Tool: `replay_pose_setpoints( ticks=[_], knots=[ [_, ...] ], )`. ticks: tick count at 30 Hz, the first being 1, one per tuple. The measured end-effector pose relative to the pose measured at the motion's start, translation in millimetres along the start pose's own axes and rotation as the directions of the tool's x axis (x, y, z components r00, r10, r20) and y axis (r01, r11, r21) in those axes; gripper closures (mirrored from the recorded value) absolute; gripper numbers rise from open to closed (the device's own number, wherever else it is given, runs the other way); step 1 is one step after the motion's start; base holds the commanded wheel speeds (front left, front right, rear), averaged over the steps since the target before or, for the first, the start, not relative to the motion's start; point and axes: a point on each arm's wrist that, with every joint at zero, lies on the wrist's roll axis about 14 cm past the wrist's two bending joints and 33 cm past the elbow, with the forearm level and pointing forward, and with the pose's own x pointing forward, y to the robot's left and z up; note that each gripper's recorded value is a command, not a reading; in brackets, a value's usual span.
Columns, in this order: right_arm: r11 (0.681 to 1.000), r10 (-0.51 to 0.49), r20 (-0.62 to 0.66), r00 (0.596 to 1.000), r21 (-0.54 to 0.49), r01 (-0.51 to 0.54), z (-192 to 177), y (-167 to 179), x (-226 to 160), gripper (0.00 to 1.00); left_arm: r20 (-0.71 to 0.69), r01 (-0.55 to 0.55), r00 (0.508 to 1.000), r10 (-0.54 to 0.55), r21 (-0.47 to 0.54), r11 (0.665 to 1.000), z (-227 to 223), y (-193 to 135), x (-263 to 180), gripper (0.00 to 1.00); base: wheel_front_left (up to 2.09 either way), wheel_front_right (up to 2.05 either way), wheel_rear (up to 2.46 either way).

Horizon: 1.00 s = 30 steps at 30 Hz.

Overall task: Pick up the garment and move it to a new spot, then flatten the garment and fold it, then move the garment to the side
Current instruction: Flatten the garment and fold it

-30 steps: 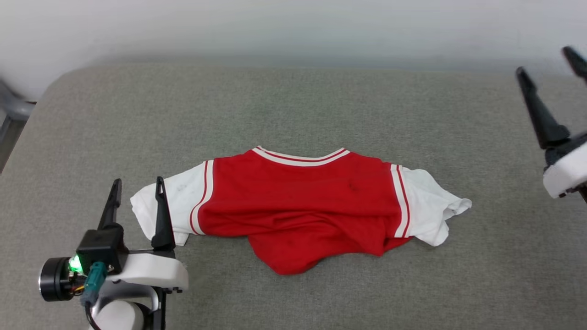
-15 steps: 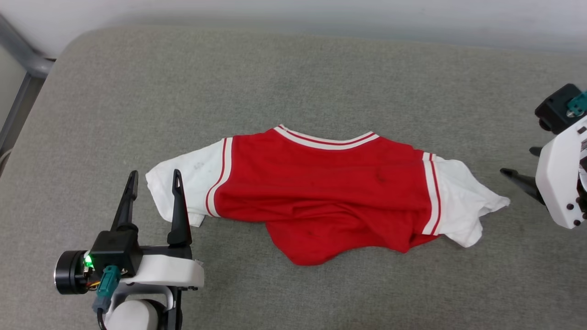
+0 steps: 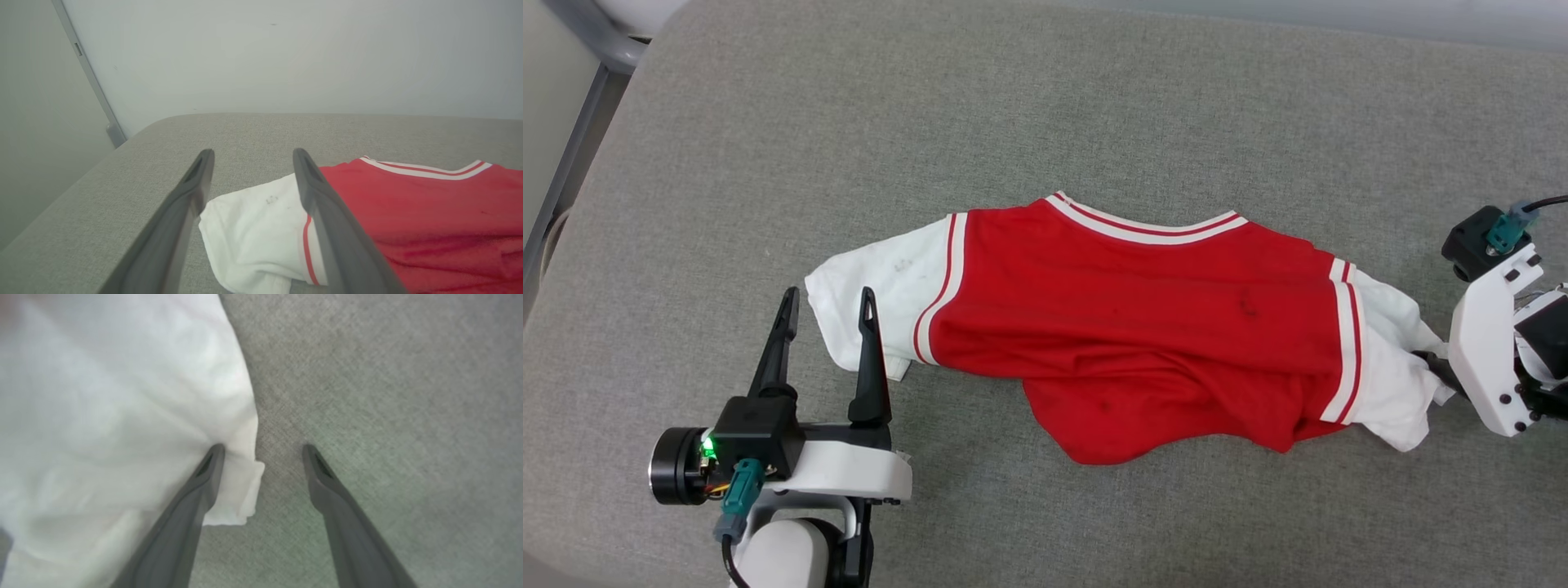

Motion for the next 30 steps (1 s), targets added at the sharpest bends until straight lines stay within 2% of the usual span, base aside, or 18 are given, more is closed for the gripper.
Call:
replay_pose_setpoints(
  ticks=[3, 4, 5, 6, 11, 17, 24, 30],
  knots=[
    [1.000, 0.011, 0.014, 1.000, 0.005, -0.011, -1.3, 2.7, 1.9, 0.00, -0.003, -0.001, 1.000, 0.001, 0.000, 1.000, -1.3, 0.1, 0.2, 0.00, 0.00, 0.00, 0.00],
    [1.000, 0.012, 0.027, 1.000, 0.005, -0.012, -0.6, 3.4, 1.7, 0.27, -0.003, -0.002, 1.000, 0.002, 0.000, 1.000, -1.4, 0.5, 0.5, 0.00, 0.00, 0.00, 0.00],
    [1.000, 0.013, 0.043, 0.999, 0.000, -0.013, 0.3, 4.7, 1.2, 0.84, -0.003, 0.000, 1.000, 0.000, 0.000, 1.000, -1.5, 0.0, 0.6, 0.00, 0.00, 0.00, 0.00],
    [1.000, 0.014, 0.065, 0.998, -0.005, -0.014, 1.9, 5.9, 0.1, 1.00, -0.003, -0.001, 1.000, 0.000, -0.003, 1.000, -1.6, -0.4, 0.5, 0.00, 0.00, 0.00, 0.00],
    [1.000, 0.016, 0.199, 0.980, -0.026, -0.011, 18.8, 13.0, -13.1, 1.00, 0.005, 0.011, 1.000, -0.011, -0.011, 1.000, 1.8, -2.9, -2.7, 0.00, 0.00, 0.00, 0.00],
    [0.999, -0.024, 0.386, 0.922, -0.015, 0.033, 40.3, 5.7, -53.7, 1.00, 0.020, 0.013, 1.000, -0.012, -0.020, 1.000, 8.8, -1.9, -13.1, 0.00, 0.00, 0.00, 0.00],
    [0.993, -0.116, 0.460, 0.880, 0.069, 0.095, 14.3, -17.0, -99.3, 1.00, 0.037, 0.027, 0.999, -0.026, -0.029, 0.999, 14.8, -6.1, -21.5, 0.00, 0.00, 0.00, 0.00],
    [0.977, -0.205, 0.469, 0.859, 0.157, 0.148, -9.9, -41.5, -125.1, 1.00, 0.045, 0.052, 0.998, -0.051, -0.031, 0.998, 16.9, -13.9, -21.5, 0.00, 0.00, 0.00, 0.00]
  ],
)
